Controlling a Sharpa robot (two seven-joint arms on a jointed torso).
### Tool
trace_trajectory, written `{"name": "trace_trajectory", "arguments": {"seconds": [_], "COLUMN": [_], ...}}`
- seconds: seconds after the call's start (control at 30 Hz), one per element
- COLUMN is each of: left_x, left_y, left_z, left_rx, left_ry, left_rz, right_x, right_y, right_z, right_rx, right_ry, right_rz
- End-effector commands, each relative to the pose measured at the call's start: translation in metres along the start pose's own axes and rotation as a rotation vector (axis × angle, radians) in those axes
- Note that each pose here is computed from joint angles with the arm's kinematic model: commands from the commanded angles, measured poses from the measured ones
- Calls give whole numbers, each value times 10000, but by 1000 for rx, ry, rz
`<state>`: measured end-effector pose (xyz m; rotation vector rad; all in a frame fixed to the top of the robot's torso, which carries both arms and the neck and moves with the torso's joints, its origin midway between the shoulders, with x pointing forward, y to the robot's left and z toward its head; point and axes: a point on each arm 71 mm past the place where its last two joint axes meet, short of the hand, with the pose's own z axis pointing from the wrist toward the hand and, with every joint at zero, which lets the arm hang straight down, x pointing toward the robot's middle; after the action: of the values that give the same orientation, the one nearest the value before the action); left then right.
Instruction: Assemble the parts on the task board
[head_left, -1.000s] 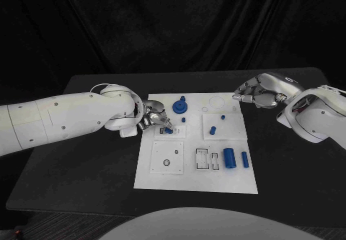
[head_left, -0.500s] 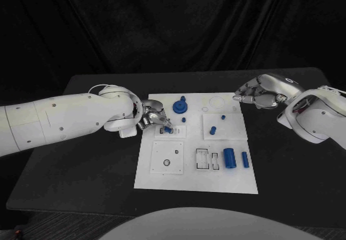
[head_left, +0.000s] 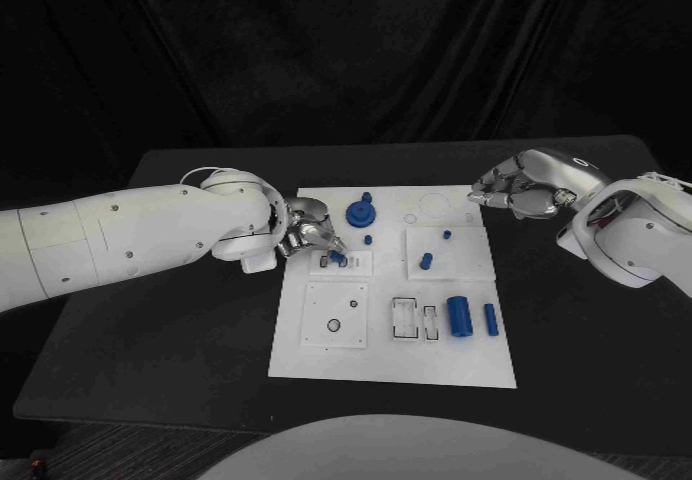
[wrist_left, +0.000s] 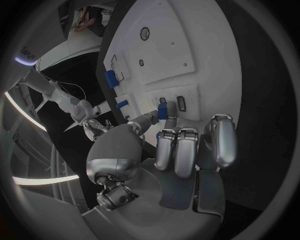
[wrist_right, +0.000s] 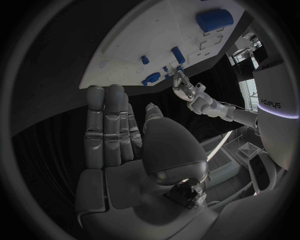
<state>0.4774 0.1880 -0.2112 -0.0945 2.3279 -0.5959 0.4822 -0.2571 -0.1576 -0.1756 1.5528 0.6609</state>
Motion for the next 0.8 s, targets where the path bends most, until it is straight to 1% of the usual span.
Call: {"name": "trace_trajectory", "arguments": {"seconds": [0.03, 0.3, 0.8], "left_x": [21, 37, 66], "left_y": [-24, -35, -22], "left_z": [10, 17, 14], "left_rx": [14, 16, 15], "left_ry": [15, 24, 34], "left_rz": [5, 9, 9], "right_x": [14, 28, 46], "right_y": [-21, -22, -29], "right_z": [-7, -9, -11], "right_rx": [20, 20, 21], "right_ry": [8, 7, 9], "right_rz": [4, 5, 6]}}
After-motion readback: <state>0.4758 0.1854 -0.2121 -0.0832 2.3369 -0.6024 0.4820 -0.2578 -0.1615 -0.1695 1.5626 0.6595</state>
